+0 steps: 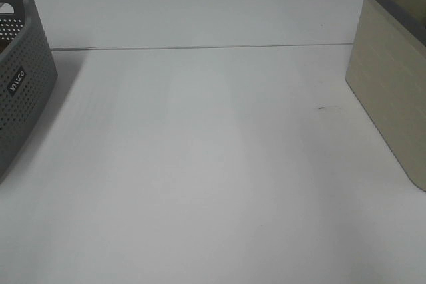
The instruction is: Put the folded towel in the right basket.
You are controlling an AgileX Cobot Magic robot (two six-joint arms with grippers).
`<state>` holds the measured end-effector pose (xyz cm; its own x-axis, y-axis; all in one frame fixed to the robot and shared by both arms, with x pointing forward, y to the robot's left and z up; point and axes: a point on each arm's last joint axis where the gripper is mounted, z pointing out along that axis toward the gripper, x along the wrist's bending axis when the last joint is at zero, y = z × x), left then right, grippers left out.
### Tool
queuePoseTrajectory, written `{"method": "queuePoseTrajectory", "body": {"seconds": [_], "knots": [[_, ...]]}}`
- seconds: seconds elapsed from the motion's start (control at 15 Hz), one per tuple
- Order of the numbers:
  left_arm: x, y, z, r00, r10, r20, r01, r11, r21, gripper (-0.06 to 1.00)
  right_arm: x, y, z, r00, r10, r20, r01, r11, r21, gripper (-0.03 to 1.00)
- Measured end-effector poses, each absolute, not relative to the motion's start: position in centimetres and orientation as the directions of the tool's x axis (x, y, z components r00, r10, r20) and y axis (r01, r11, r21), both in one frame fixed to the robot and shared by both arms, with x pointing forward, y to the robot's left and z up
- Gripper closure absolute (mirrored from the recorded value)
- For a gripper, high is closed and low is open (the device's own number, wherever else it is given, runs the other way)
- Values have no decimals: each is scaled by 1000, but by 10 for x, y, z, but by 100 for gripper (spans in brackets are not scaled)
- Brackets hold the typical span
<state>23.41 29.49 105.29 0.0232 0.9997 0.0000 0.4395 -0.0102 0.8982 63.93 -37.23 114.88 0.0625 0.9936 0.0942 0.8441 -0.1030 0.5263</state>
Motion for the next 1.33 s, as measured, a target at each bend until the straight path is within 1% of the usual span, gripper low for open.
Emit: {"method": "queuePoseTrajectory", "body": {"seconds": [0.13,0.2,0.27,0.33,0.4,0.47,0.6,0.8,0.87,1.0,1.13,1.2,1.33], "knots": [[234,295,1053,23,1000,0,440,-10,898,-4,636,-379,1123,104,994,34,888,-108,446,85],[234,295,1053,23,1000,0,440,-10,898,-4,636,-382,1114,150,988,19,890,-144,433,76],[234,295,1053,23,1000,0,440,-10,898,-4,637,-385,1106,188,982,10,887,-174,427,53],[234,295,1053,23,1000,0,440,-10,898,-4,637,-385,1099,205,979,10,887,-189,422,25],[234,295,1053,23,1000,0,440,-10,898,-4,637,-386,1096,207,978,10,887,-192,420,11],[234,295,1053,23,1000,0,440,-10,898,-4,637,-385,1095,208,978,21,884,-198,423,4],[234,295,1053,23,1000,0,440,-10,898,-4,639,-381,1096,207,976,72,876,-218,430,0],[234,295,1053,23,1000,0,440,-10,898,-4,640,-371,1096,187,972,141,878,-230,419,0],[234,295,1053,23,1000,0,440,-10,898,-4,641,-361,1097,166,975,149,884,-214,417,0],[234,295,1053,23,1000,0,440,-10,898,-4,639,-328,1108,98,984,146,888,-153,434,0],[234,295,1053,23,1000,0,440,-10,898,-4,625,-296,1130,39,989,145,877,-104,470,0],[234,295,1053,23,1000,0,440,-10,898,-4,604,-278,1144,-4,992,126,886,-55,461,0],[234,295,1053,23,1000,0,440,-10,898,-4,577,-269,1151,-32,995,93,876,-17,481,0]]}}
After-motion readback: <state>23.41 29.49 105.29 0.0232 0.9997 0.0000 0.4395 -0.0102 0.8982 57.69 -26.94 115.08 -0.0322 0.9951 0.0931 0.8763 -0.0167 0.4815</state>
